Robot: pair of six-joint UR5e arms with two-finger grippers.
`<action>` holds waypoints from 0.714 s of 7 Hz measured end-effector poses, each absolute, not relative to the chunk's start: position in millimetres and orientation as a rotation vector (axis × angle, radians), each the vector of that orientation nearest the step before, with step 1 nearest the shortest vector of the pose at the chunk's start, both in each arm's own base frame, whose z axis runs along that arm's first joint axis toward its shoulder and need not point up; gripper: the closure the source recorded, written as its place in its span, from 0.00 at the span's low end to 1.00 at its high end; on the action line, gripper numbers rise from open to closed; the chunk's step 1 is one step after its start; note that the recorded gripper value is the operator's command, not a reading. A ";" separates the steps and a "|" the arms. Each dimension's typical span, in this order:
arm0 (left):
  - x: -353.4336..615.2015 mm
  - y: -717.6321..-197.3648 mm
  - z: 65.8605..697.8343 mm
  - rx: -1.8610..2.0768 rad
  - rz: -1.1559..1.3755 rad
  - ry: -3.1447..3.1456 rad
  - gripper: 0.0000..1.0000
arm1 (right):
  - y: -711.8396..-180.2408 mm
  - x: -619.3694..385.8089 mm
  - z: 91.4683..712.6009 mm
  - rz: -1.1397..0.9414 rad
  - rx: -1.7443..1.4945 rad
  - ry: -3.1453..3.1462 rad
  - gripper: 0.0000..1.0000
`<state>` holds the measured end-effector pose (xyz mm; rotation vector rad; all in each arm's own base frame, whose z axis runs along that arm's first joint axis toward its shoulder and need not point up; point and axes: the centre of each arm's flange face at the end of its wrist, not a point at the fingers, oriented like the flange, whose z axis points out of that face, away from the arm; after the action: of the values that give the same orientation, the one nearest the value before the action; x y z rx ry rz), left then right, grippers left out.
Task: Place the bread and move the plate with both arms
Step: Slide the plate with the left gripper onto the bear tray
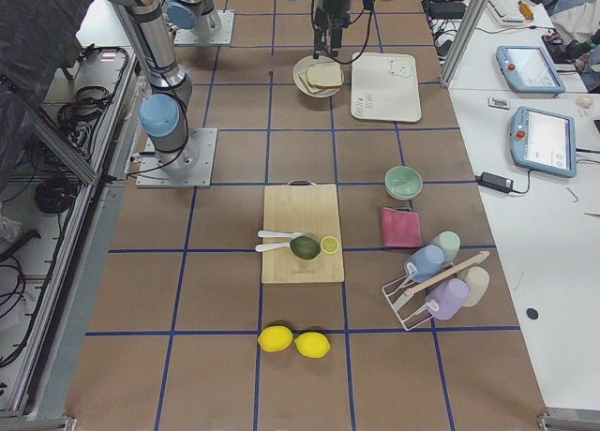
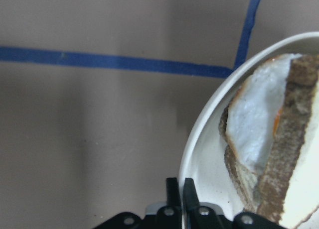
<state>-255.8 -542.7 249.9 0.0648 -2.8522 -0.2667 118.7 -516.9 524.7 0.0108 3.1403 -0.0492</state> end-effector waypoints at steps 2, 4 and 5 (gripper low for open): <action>-240.6 -564.5 261.1 -0.044 -0.203 -2.842 1.00 | -516.9 118.7 524.7 -0.049 0.010 3.140 0.00; -221.8 -611.3 276.2 -0.142 -0.117 -2.830 1.00 | -516.9 118.7 524.7 -0.049 0.010 3.140 0.00; -220.6 -637.1 278.7 -0.166 -0.093 -2.828 1.00 | -516.9 118.7 524.7 -0.049 0.010 3.140 0.00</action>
<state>-220.6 -637.1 278.7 -0.1663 -2.8275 -0.0927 118.7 -516.9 524.7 0.0101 3.1403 -0.0492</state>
